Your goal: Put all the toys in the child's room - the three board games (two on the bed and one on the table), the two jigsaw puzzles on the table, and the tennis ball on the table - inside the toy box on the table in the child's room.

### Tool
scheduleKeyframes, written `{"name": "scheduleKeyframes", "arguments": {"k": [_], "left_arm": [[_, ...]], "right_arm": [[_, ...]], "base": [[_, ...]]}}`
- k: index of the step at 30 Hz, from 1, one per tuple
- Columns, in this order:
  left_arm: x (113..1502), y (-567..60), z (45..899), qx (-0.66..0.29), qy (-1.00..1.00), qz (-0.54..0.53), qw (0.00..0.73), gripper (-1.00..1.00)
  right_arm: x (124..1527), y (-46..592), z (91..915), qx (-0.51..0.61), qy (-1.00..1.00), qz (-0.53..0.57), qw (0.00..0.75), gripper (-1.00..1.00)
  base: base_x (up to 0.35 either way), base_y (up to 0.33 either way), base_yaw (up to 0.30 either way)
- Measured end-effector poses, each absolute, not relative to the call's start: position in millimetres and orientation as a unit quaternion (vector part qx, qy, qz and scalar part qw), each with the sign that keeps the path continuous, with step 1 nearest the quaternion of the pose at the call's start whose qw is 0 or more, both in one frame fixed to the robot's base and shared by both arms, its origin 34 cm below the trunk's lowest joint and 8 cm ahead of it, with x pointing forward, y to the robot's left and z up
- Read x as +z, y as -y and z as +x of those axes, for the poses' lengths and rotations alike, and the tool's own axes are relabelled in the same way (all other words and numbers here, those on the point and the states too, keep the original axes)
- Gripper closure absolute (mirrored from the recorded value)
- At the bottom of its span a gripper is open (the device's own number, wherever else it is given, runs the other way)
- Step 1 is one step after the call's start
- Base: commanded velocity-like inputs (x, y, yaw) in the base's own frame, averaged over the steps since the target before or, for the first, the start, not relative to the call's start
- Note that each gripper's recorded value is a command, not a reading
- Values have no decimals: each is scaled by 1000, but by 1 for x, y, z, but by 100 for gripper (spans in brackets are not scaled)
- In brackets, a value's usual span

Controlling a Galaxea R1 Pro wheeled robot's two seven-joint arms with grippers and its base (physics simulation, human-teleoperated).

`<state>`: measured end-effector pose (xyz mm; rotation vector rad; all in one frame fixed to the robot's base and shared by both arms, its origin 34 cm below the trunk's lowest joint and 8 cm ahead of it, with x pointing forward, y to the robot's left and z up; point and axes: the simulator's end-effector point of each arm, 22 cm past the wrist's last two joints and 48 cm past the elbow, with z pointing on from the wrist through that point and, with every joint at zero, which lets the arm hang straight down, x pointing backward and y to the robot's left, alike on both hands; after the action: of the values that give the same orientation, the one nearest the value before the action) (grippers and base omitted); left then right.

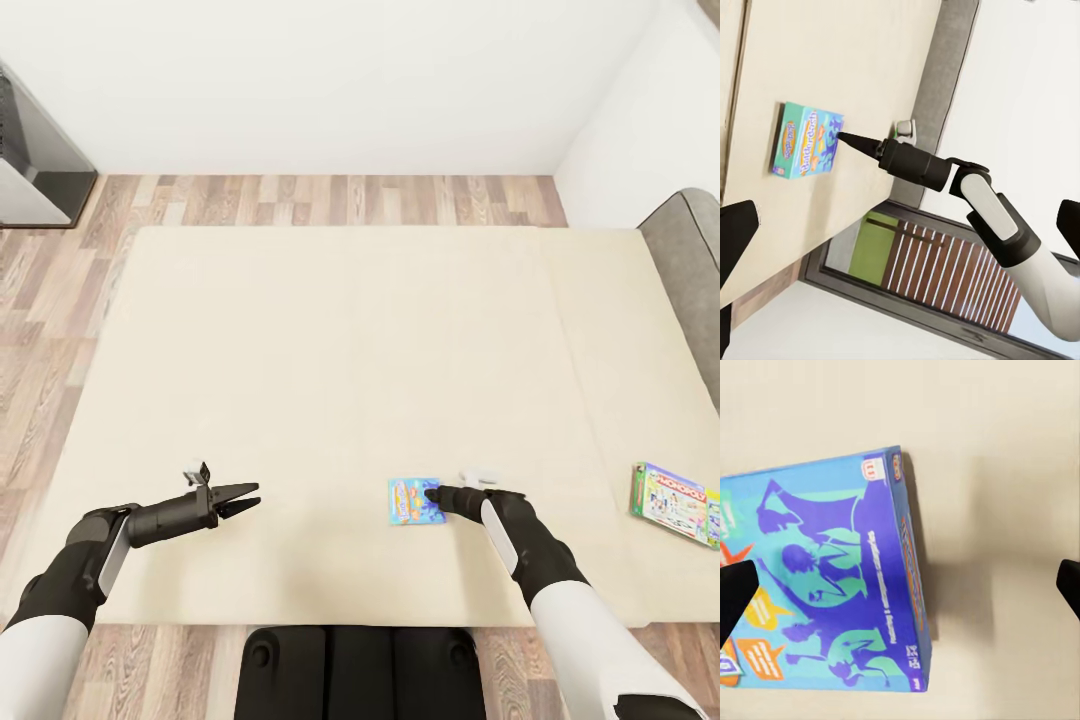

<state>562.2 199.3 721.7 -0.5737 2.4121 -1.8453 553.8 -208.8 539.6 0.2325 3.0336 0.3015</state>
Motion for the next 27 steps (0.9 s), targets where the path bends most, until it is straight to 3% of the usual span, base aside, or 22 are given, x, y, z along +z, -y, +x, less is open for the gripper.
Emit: {"name": "scheduleKeyframes", "arguments": {"k": [27], "left_arm": [[722, -199, 562, -597, -780, -186, 25, -100]], "right_arm": [[540, 209, 554, 97, -991, 76, 42, -100]], "base": [[0, 143, 0]]}}
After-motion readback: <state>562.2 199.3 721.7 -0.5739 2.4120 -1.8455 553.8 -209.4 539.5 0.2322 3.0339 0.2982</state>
